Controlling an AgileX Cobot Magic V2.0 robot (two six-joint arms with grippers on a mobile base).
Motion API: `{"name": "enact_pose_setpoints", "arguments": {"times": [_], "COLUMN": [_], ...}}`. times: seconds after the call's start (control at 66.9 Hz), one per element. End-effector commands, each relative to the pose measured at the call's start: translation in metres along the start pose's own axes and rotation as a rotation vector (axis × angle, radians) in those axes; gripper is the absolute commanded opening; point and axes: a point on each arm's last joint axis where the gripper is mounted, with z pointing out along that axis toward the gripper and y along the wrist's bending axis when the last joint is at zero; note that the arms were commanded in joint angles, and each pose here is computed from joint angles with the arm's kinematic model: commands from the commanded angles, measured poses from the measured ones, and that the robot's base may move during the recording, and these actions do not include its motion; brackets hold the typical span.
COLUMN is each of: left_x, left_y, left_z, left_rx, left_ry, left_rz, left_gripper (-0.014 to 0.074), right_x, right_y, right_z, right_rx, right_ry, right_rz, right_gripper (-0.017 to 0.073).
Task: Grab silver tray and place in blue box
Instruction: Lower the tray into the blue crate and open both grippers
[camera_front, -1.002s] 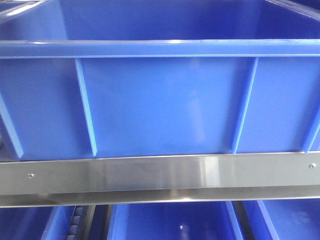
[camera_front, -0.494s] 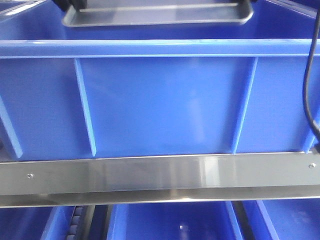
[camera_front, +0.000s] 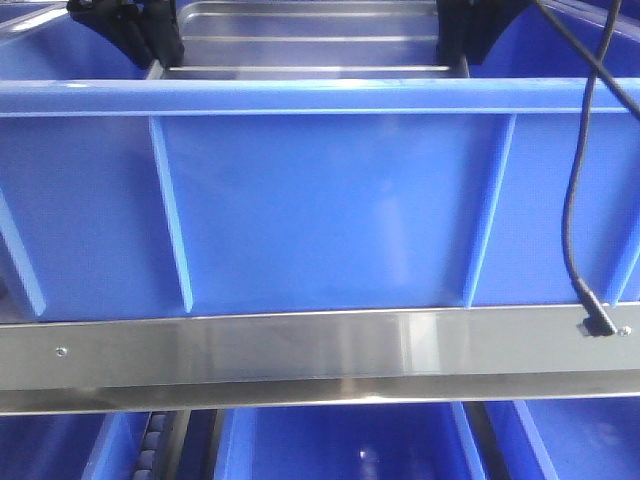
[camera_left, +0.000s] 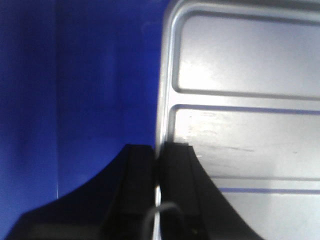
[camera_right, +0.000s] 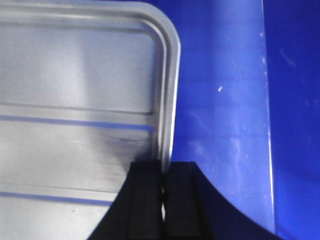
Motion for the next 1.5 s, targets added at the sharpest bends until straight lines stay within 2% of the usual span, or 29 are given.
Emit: {"name": "enact_pose_setpoints", "arguments": {"times": [0.0,0.209,0.269,0.329,0.404,0.494,0.583,0.718,0.987,1.032,1.092,1.182,1.212,1.301,1.481], "left_x": [-0.025,-0.023,-0.023,-0.022,-0.022,-0.021,-0.021,-0.022,-0.023,-0.023,-0.023,-0.024,-0.024,-0.027,-0.030], "left_y": [-0.023,-0.022,-0.020,-0.017,-0.012,-0.008,-0.001,0.006,0.006,0.006,0.006,0.006,0.006,0.007,0.010], "left_z": [-0.028,-0.028,-0.028,-0.027,-0.026,-0.026,-0.024,-0.023,-0.023,-0.023,-0.023,-0.023,-0.023,-0.024,-0.032], "left_rx": [0.188,0.174,0.151,0.115,0.095,0.078,0.052,0.041,0.032,0.032,0.035,0.038,0.038,0.027,0.036], "left_ry": [-0.206,-0.185,-0.182,-0.178,-0.164,-0.148,-0.126,-0.116,-0.125,-0.125,-0.130,-0.135,-0.138,-0.171,-0.194], "left_rz": [-0.057,-0.053,-0.031,0.002,0.000,-0.011,-0.024,-0.047,-0.033,-0.033,-0.033,-0.033,-0.032,-0.001,-0.017], "left_gripper": [-0.0006,-0.0006,-0.0005,0.0045,0.0154,0.0292,0.0337,0.0337,0.0335,0.0308,0.0235,0.0034,-0.0024,-0.0003,-0.0003], "right_x": [-0.017,-0.015,-0.015,-0.015,-0.015,-0.017,-0.018,-0.023,-0.023,-0.023,-0.023,-0.023,-0.023,-0.025,-0.029], "right_y": [0.022,0.021,0.021,0.020,0.021,0.019,0.013,0.001,0.000,0.000,0.000,0.000,0.000,-0.001,-0.001], "right_z": [-0.035,-0.034,-0.034,-0.034,-0.034,-0.034,-0.032,-0.029,-0.029,-0.029,-0.029,-0.029,-0.029,-0.029,-0.033], "right_rx": [-0.233,-0.222,-0.217,-0.216,-0.222,-0.219,-0.201,-0.169,-0.168,-0.168,-0.169,-0.169,-0.169,-0.174,-0.191], "right_ry": [-0.174,-0.158,-0.152,-0.151,-0.159,-0.163,-0.154,-0.142,-0.142,-0.143,-0.144,-0.144,-0.145,-0.161,-0.206], "right_rz": [0.040,0.039,0.039,0.039,0.039,0.045,0.055,0.085,0.087,0.087,0.087,0.087,0.087,0.087,0.066], "right_gripper": [0.0057,0.0060,0.0060,0.0072,0.0140,0.0283,0.0379,0.0402,0.0397,0.0358,0.0255,0.0038,0.0047,0.0068,0.0050]}}
